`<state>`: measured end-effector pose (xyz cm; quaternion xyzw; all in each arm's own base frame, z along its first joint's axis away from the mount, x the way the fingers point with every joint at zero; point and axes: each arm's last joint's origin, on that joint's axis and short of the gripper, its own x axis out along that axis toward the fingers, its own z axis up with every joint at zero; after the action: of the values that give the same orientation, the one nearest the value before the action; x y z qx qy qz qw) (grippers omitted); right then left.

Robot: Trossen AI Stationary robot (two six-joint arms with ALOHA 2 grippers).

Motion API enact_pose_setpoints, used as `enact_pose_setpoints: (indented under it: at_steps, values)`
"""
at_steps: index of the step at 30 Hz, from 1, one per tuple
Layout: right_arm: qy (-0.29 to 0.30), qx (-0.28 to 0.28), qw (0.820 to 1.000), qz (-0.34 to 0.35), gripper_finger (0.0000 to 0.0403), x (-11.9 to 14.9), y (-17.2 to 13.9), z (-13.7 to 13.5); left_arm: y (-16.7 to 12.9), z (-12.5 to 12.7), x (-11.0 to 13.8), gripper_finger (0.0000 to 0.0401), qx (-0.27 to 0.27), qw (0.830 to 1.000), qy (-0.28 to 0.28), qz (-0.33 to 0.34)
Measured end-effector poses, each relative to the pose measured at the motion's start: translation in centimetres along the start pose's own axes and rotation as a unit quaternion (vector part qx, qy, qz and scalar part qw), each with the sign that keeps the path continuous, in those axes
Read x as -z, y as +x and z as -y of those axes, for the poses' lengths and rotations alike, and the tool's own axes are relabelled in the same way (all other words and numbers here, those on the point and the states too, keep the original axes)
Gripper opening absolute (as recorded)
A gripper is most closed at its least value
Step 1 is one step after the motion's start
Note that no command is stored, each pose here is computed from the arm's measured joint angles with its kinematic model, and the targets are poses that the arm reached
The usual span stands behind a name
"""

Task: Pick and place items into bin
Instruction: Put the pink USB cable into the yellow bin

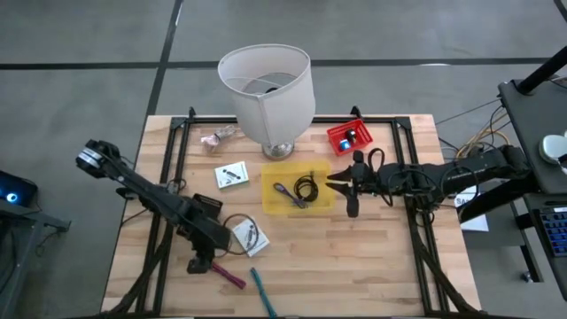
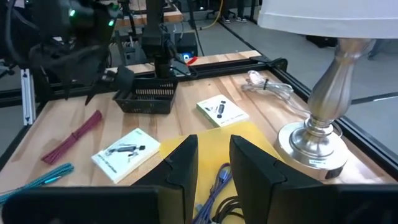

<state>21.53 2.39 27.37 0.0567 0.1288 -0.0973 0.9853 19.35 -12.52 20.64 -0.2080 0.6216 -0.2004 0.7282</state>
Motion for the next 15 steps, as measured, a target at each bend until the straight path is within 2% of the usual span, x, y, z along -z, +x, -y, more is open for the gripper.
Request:
enact_pose_setpoints:
  at_steps: [10, 15]
  values:
    - [-0.001, 0.001, 1.0, -0.002, 0.0082, 0.1, 0.0, 0.0, 3.2, -1.2, -0.6, 0.0164, -0.06, 0.997, -0.014, -0.041]
    - [0.002, 0.001, 1.0, -0.002, 0.0082, 0.1, 0.0, 0.0, 4.4, -1.6, -0.6, 0.0164, -0.073, 0.995, -0.017, -0.065]
